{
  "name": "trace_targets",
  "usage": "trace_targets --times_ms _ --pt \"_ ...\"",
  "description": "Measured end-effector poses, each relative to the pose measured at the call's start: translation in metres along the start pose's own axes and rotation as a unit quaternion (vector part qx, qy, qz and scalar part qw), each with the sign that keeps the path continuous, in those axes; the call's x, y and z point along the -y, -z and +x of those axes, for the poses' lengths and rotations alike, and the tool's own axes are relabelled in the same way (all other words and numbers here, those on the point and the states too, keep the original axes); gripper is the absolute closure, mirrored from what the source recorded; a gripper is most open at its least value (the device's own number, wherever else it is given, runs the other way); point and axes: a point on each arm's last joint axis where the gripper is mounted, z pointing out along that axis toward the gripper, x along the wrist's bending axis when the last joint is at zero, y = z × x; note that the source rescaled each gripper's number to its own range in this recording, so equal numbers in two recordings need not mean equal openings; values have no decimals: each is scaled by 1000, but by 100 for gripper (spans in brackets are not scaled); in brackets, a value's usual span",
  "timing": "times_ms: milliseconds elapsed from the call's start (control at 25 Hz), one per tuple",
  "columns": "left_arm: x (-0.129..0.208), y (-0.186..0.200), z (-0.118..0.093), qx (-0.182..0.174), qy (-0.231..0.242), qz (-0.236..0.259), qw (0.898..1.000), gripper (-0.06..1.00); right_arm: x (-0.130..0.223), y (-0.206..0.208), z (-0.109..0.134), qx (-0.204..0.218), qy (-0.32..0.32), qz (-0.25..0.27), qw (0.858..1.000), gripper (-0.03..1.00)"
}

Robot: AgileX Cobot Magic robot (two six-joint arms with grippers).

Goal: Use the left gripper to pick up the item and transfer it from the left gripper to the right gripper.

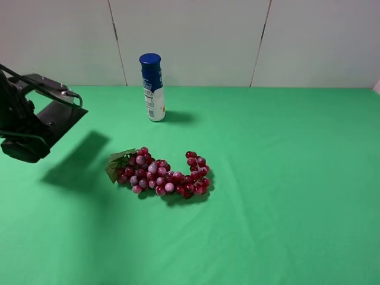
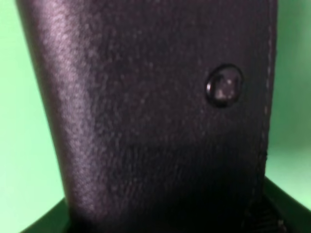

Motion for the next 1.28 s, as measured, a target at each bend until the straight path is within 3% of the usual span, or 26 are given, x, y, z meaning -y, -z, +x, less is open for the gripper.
trace_targets --times_ms 280,600,1000,1280 --pt "11 39 -2 -5 -10 0 1000 90 0 0 0 0 0 0 1000 -3" --pt "11 62 -34 -4 -93 15 996 90 0 0 0 0 0 0 1000 -3" --pt "2 69 -90 -12 -228 25 973 90 0 0 0 0 0 0 1000 -3" --pt "0 72 -113 -14 -292 19 956 90 0 0 0 -1 -1 0 1000 -3"
